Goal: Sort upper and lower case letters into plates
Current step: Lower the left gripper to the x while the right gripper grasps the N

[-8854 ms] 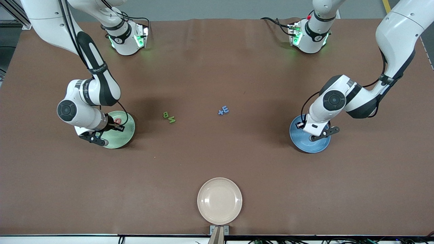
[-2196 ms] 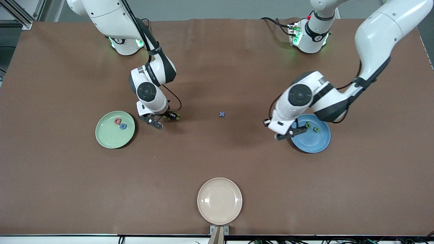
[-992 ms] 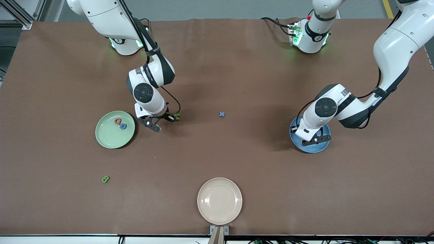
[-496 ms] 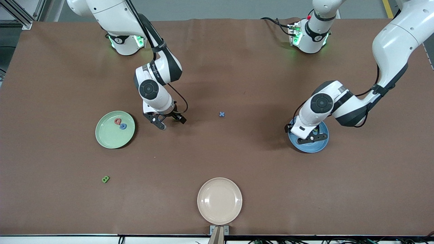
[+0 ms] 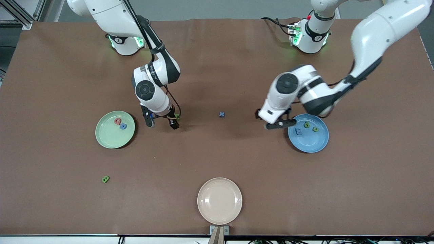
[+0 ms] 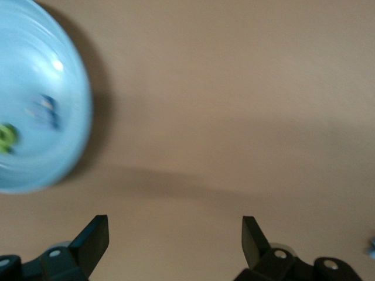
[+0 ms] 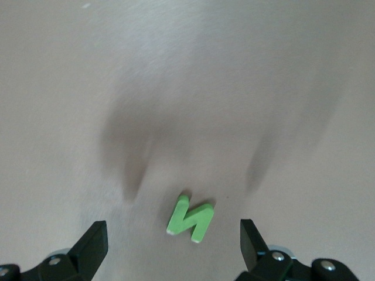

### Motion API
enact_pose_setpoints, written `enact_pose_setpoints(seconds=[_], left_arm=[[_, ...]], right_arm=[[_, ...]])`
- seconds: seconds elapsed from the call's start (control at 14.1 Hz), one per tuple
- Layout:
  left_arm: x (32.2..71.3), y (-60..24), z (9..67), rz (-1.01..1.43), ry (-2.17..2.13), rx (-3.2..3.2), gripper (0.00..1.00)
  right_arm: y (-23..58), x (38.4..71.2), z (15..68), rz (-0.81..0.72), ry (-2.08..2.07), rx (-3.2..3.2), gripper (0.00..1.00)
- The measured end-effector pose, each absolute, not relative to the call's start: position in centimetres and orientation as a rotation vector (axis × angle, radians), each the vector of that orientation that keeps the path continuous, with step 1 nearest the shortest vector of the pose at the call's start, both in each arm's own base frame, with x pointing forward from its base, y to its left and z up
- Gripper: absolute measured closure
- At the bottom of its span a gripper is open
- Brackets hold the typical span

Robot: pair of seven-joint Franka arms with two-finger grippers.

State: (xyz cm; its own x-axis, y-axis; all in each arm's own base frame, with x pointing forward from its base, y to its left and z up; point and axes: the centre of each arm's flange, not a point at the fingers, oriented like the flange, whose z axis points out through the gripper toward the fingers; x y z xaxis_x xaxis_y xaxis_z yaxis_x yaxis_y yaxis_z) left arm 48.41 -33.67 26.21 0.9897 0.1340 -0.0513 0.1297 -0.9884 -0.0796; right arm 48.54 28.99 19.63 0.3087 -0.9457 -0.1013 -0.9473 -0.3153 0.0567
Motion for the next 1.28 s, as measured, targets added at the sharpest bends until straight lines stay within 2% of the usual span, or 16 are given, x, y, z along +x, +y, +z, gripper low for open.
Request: enact_pose_setpoints(seconds=[0.28,0.85,1.06,1.13,1.2,1.28], left_arm=[[44.7,-41.5,24.8,0.067,-0.213,-3.07,0.0],[43.1,-48.3,21.1,0.06,-0.244,-3.139,0.0],[42.7,-49.9,20.3,0.04,-0.236,-3.151,0.0],[42.8,-50.0,20.1,0.042,-0.239,-3.156,0.0],[42.9,-50.1,19.9,0.05,-0.244,-3.158,0.0],[43.0,-50.1,19.6,0.059,-0.249,-3.16,0.0]], right_arm=[[29.3,48.0,19.1,0.188,1.871,-2.516,0.04],[30.6,46.8,16.7,0.153,1.85,-2.543,0.08],[30.6,47.1,17.0,0.131,1.826,-2.564,0.33],[30.6,47.1,17.0,0.124,1.817,-2.574,0.33],[30.6,47.1,17.1,0.121,1.809,-2.586,0.41],[30.6,47.1,17.2,0.115,1.801,-2.594,0.44]])
